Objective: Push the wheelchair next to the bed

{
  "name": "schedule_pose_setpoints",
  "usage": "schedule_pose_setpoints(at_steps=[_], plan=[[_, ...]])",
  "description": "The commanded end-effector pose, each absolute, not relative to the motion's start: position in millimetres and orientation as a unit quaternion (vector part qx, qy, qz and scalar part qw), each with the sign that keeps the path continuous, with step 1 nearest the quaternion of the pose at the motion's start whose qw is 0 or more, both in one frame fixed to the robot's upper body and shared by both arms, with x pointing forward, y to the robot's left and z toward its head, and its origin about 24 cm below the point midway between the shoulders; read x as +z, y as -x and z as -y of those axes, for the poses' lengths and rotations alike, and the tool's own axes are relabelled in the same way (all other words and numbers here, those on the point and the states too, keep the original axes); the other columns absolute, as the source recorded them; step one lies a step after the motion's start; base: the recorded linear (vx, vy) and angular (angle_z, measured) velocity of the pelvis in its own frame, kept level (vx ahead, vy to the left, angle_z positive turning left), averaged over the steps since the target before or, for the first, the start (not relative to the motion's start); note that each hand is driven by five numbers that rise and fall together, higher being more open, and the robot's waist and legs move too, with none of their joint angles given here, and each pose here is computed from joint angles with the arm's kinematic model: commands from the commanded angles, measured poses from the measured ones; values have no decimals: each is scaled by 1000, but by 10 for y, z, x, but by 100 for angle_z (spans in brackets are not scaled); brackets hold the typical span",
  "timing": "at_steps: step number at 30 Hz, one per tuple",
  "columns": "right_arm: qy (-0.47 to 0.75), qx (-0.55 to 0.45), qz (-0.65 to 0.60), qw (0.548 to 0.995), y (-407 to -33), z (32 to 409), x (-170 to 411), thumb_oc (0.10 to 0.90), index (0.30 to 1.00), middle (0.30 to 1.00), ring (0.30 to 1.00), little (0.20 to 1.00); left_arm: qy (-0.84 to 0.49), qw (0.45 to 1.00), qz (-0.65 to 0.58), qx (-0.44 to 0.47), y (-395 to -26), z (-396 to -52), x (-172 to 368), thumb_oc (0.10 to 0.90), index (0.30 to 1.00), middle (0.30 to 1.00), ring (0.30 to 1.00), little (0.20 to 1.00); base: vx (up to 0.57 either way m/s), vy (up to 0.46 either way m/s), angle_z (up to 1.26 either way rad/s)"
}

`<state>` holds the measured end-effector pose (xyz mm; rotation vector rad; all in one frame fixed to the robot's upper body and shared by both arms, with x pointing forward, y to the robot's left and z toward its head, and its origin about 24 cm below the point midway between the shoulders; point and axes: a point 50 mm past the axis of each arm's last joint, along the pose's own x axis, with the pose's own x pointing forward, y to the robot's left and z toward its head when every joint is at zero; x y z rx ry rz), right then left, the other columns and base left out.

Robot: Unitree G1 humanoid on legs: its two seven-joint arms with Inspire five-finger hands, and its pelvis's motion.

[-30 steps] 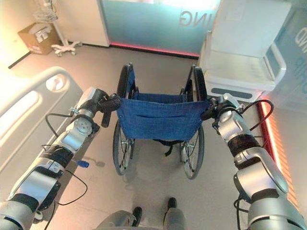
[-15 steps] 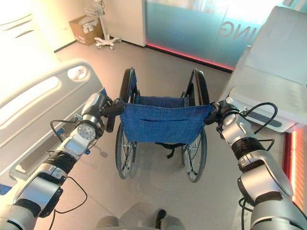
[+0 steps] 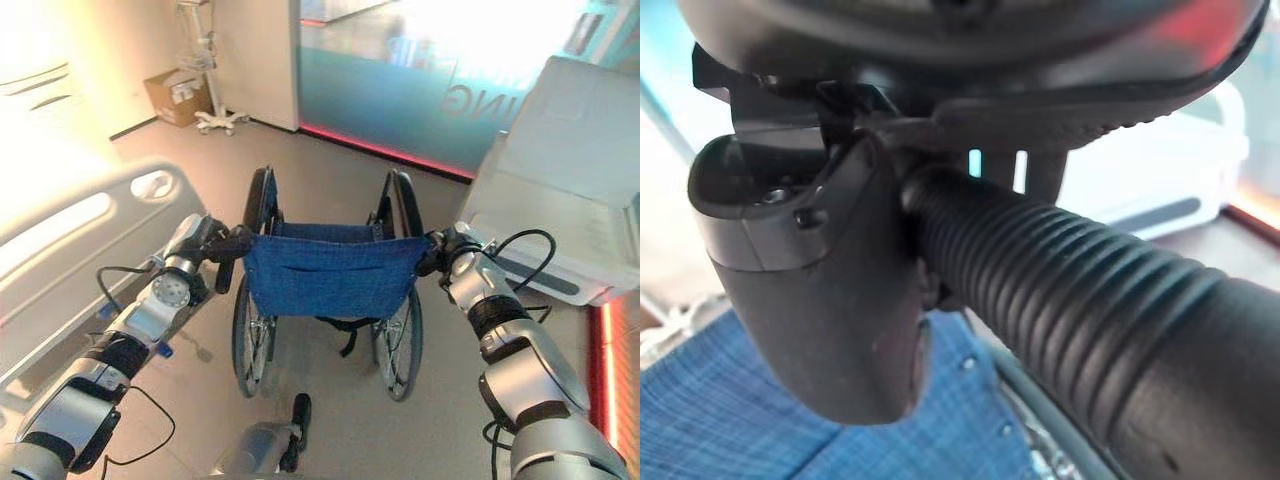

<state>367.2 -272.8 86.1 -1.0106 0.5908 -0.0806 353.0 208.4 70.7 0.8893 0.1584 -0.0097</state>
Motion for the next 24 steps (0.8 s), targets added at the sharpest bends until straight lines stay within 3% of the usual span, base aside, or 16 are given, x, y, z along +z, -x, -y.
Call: schedule_pose_setpoints(at_steps=[1, 14, 20, 24], plan=[[524, 114, -195, 821, -3831, 2219, 1013, 400, 300, 300, 300, 300, -533, 810, -224, -97, -3043, -2335, -81, 400, 300, 300, 300, 300, 481, 134, 26], [502, 132, -191, 833, -3818, 2153, 902, 400, 300, 300, 300, 300, -552, 799, -225, -81, -3091, -2408, -44, 400, 300, 300, 300, 300, 372, 87, -10], [532, 151, -143, 821, -3834, 2026, 1014, 400, 300, 300, 300, 300, -535, 810, -226, -80, -3064, -2373, -92, 400, 300, 300, 300, 300, 325, -56, -16], [539, 140, -140, 819, -3842, 2069, 1163, 400, 300, 300, 300, 300, -532, 813, -221, -88, -3103, -2354, -31, 400, 300, 300, 300, 300, 441, -224, 73]])
